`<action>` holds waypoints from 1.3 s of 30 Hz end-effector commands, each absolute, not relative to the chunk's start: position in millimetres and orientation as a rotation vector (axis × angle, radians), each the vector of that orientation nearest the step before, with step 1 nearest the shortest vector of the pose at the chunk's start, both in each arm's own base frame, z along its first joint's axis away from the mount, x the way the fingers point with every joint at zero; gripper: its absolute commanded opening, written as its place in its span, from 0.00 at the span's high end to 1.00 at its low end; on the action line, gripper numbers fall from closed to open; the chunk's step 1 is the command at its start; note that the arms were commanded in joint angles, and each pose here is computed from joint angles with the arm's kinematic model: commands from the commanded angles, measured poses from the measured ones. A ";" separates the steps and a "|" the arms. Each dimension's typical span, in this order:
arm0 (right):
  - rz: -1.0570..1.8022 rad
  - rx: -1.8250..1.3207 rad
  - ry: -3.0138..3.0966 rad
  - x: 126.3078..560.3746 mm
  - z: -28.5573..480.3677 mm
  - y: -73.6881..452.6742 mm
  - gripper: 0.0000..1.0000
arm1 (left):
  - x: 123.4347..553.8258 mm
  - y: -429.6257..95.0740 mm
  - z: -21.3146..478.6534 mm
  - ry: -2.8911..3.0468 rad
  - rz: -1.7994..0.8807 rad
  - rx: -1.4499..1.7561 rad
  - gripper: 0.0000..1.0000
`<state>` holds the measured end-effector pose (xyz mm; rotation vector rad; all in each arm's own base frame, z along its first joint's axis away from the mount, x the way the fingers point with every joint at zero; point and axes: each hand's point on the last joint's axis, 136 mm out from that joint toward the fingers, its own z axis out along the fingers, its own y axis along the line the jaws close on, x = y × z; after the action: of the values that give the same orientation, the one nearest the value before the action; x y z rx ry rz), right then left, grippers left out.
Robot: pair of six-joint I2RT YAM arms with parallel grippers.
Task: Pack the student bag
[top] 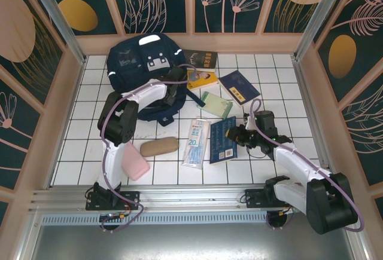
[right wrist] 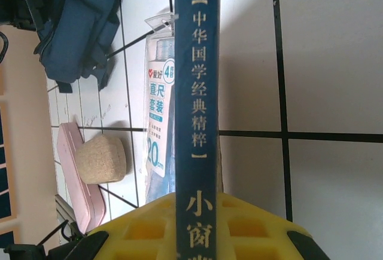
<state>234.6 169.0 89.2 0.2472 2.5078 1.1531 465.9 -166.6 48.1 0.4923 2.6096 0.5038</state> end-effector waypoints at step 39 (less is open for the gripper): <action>1.148 0.244 2.301 275.4 179.4 172.1 1.00 | 470.3 -164.7 331.8 2.139 -0.493 -0.137 1.00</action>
<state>259.7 166.1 156.2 0.2452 2.3525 1.1226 466.4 -186.5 244.9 -0.0356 2.3754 -0.4366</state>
